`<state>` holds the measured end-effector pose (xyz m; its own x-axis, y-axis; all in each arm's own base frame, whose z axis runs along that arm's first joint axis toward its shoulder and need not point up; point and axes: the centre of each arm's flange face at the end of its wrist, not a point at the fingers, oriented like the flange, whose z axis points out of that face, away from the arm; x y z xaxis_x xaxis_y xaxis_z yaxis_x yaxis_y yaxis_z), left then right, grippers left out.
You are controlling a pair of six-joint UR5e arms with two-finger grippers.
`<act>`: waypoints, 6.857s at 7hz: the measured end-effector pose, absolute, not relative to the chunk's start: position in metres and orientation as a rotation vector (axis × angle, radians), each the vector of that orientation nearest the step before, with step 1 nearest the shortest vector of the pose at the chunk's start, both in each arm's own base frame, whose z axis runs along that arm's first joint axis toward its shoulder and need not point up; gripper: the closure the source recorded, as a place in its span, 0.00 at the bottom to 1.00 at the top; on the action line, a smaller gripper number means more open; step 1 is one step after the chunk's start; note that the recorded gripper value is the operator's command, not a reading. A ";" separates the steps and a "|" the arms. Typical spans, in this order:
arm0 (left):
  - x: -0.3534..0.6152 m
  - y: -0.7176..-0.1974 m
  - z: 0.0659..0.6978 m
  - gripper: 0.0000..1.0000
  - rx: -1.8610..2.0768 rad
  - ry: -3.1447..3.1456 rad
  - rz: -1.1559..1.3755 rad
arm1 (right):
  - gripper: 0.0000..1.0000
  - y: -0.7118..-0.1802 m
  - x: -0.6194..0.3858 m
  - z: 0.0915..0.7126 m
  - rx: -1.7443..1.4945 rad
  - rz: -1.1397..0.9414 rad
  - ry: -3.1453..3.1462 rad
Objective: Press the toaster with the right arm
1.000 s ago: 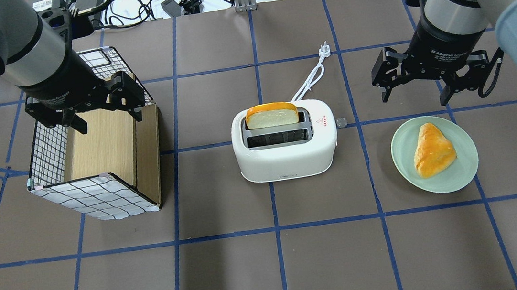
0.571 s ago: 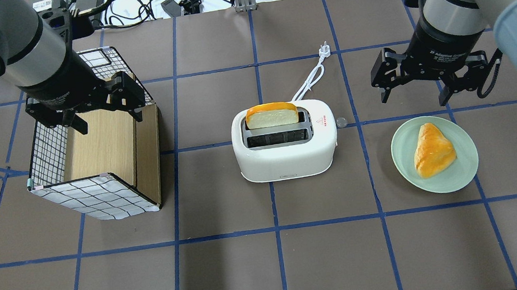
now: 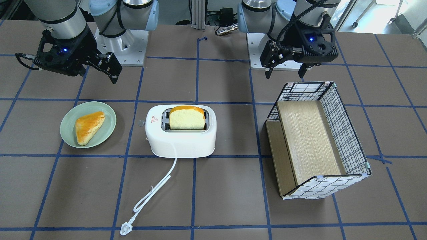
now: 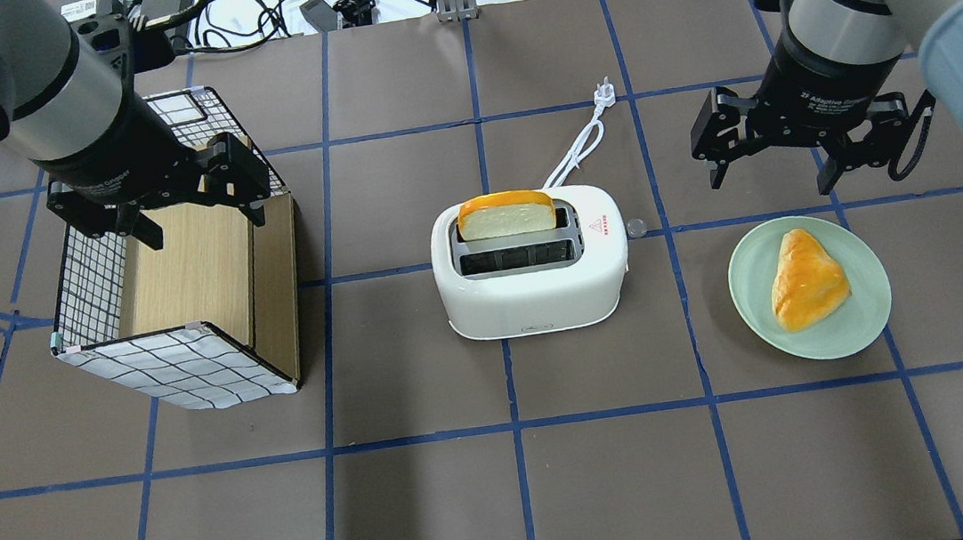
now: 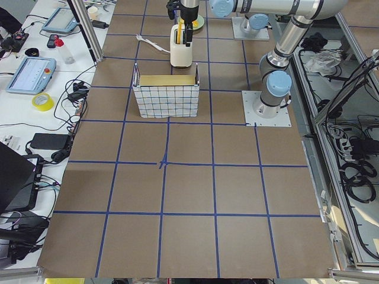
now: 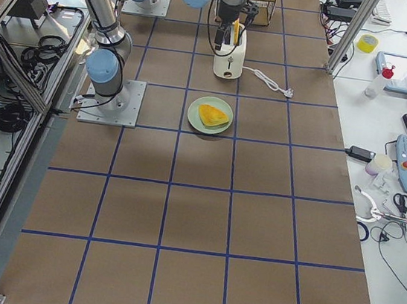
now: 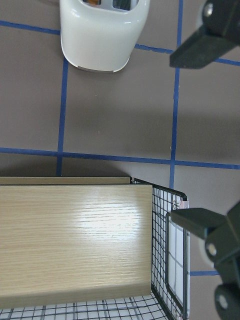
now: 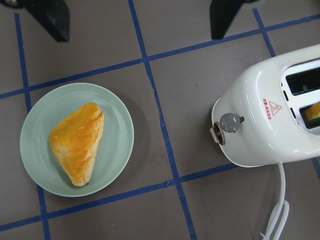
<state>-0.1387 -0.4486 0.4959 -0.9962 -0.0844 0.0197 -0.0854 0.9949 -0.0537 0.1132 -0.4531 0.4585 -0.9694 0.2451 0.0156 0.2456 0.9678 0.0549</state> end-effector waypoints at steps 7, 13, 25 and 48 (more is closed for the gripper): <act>-0.139 -0.449 0.496 0.00 0.133 -3.121 0.085 | 1.00 -0.457 0.113 0.459 -0.385 -0.067 -3.127; -0.139 -0.449 0.496 0.00 0.133 -3.120 0.084 | 1.00 -0.497 0.122 0.412 -0.346 -0.050 -3.269; -0.139 -0.449 0.495 0.00 0.133 -3.120 0.084 | 1.00 -0.488 0.138 0.315 -0.324 0.014 -3.443; -0.139 -0.449 0.496 0.00 0.133 -3.120 0.086 | 1.00 -0.500 0.137 0.279 -0.282 0.016 -3.466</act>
